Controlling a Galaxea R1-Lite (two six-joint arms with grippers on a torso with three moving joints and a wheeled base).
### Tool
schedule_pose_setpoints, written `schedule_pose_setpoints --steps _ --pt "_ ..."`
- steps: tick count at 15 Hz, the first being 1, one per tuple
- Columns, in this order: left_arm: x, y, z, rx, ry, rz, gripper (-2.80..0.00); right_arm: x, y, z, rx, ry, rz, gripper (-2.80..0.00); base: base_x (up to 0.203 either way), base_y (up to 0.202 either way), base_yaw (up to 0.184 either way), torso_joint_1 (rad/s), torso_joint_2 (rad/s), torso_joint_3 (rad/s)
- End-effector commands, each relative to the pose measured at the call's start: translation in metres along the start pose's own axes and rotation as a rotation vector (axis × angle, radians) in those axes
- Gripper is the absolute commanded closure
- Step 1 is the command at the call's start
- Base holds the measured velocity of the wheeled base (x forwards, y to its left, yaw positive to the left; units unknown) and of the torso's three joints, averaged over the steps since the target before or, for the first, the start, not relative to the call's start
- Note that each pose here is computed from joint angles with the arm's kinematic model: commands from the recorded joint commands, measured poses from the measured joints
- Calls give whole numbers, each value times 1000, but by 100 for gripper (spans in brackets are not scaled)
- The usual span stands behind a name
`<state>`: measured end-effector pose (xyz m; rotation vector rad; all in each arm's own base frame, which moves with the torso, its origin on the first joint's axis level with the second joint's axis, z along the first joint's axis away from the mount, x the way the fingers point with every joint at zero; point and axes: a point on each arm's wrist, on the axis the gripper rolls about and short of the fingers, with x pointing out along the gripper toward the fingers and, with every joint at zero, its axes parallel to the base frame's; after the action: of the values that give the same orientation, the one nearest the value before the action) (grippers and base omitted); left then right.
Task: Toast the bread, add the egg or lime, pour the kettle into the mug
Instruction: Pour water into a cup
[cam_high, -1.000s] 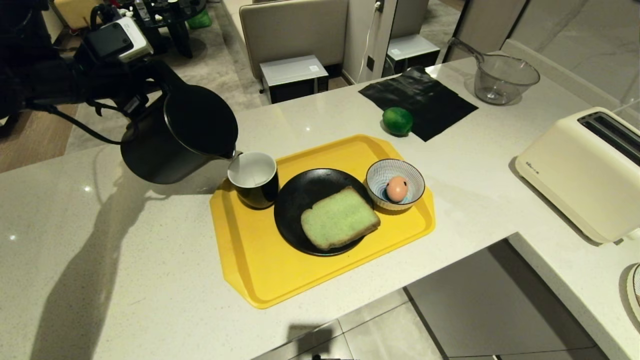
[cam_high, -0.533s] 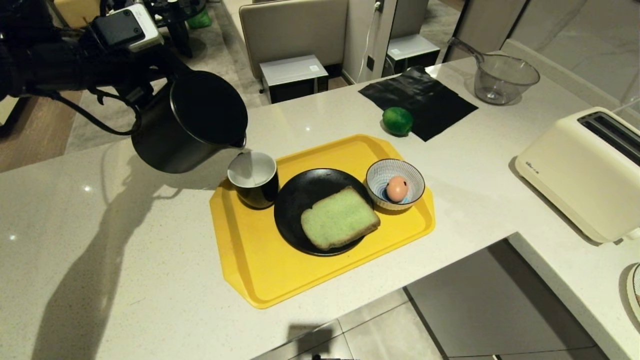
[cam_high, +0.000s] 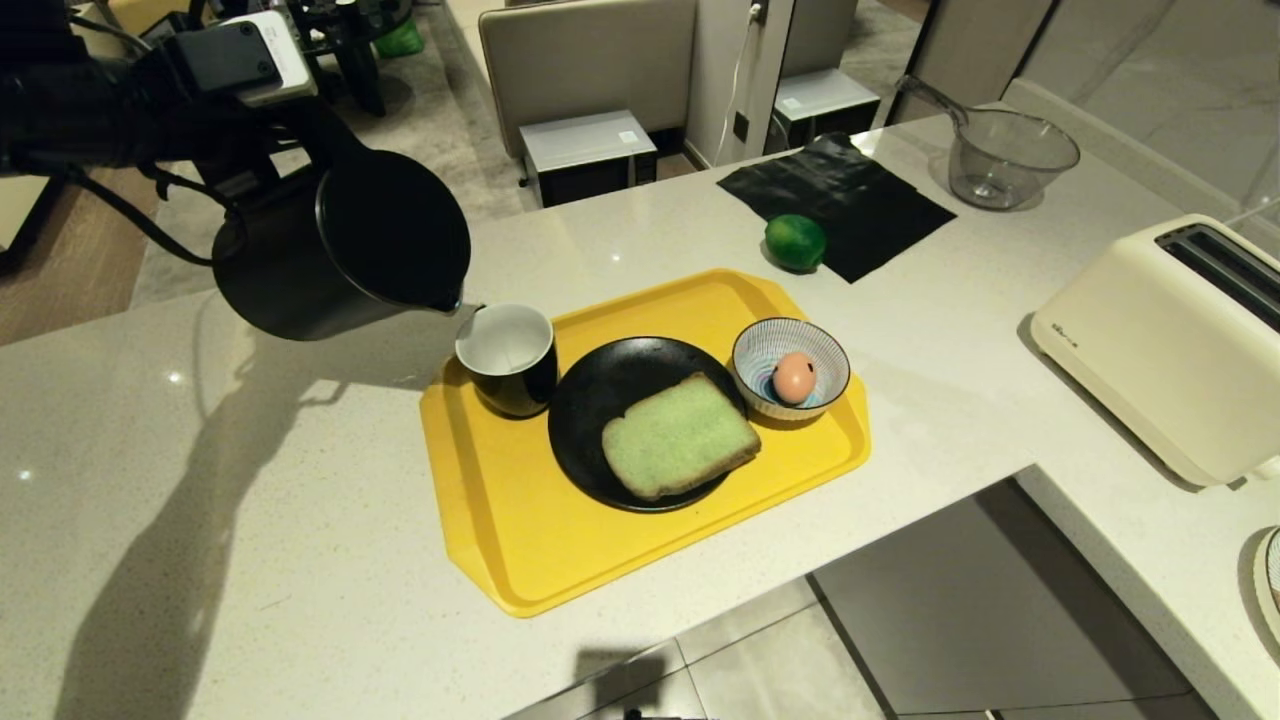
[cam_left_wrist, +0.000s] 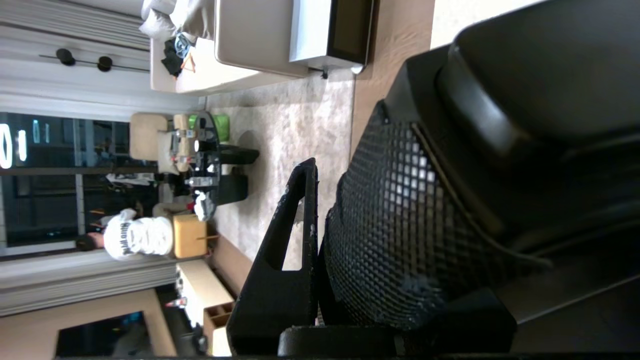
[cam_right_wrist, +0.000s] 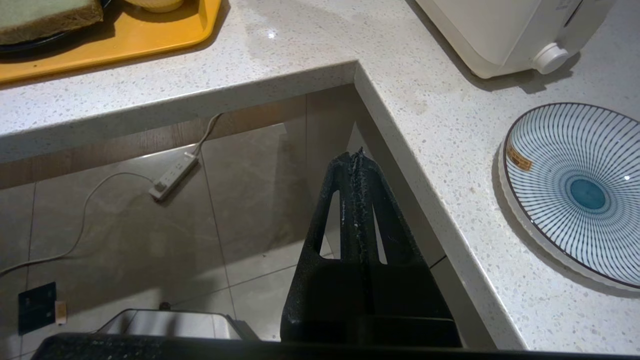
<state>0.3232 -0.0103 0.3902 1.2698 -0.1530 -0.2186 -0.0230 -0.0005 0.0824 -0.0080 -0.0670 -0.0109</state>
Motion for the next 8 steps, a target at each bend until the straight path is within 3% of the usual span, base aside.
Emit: schedule_pose_setpoints --steps 1,8 --pt "-6 4 6 14 9 18 0 2 0 -7 -1 27 0 0 0 0 0 0 0 0" --pt "-5 0 14 13 50 16 0 2 0 -7 -1 26 0 0 0 0 0 0 0 0"
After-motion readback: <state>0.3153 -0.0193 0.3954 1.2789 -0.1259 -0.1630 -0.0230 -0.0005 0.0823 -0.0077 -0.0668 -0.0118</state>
